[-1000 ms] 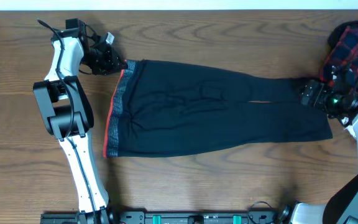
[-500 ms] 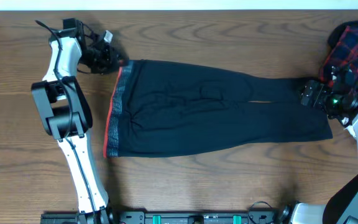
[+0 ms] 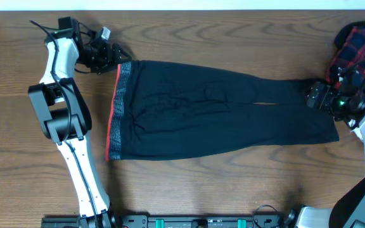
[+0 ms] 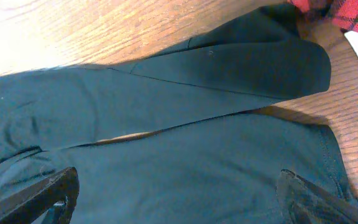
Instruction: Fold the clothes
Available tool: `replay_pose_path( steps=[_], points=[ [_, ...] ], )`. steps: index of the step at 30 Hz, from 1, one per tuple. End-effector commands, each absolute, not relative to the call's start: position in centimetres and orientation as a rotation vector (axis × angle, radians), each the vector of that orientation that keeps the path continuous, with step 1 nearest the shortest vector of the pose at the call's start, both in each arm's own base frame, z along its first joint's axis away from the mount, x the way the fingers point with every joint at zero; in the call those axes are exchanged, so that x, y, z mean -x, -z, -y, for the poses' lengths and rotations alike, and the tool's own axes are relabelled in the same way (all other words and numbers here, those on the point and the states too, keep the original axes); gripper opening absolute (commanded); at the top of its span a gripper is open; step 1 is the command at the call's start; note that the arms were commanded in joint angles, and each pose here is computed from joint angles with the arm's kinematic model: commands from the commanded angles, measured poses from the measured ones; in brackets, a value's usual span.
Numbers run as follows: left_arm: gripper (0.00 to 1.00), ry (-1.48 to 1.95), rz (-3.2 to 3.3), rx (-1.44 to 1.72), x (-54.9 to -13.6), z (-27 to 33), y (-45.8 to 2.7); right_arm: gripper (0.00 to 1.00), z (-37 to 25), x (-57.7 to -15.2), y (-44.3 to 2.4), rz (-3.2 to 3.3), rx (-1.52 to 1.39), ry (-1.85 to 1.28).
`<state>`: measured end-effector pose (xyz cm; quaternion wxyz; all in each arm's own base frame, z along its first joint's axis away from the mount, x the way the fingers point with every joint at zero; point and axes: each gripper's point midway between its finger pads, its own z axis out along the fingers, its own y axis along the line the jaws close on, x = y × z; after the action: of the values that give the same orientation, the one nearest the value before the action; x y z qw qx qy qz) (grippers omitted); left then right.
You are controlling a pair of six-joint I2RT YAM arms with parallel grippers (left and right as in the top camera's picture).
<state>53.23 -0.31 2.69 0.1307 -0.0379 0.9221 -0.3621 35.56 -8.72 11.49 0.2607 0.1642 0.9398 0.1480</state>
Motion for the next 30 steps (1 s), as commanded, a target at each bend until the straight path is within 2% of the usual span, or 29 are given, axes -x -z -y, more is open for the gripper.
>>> replay_pose_path(
  steps=[1,6,13,19,30],
  points=[
    [0.75,1.195,-2.626,0.101,-52.7,0.4,-1.9,0.99,8.7,-35.7,-12.6,-2.515,-0.448,-0.406],
    [0.74,1.286,-2.556,0.063,-52.7,1.0,-3.0,0.99,8.7,-35.8,-12.6,-2.513,-0.446,-0.409],
    [0.8,1.306,-2.59,0.09,-51.8,1.2,-1.4,0.99,8.6,-35.8,-12.7,-2.512,-0.445,-0.414],
    [0.81,1.041,-2.79,0.212,-51.0,-1.3,2.5,0.99,8.3,-35.8,-12.8,-2.508,-0.438,-0.438],
    [0.91,1.323,-2.618,0.067,-50.8,1.3,-0.3,0.99,7.9,-35.9,-12.8,-2.509,-0.422,-0.44]
  ],
)
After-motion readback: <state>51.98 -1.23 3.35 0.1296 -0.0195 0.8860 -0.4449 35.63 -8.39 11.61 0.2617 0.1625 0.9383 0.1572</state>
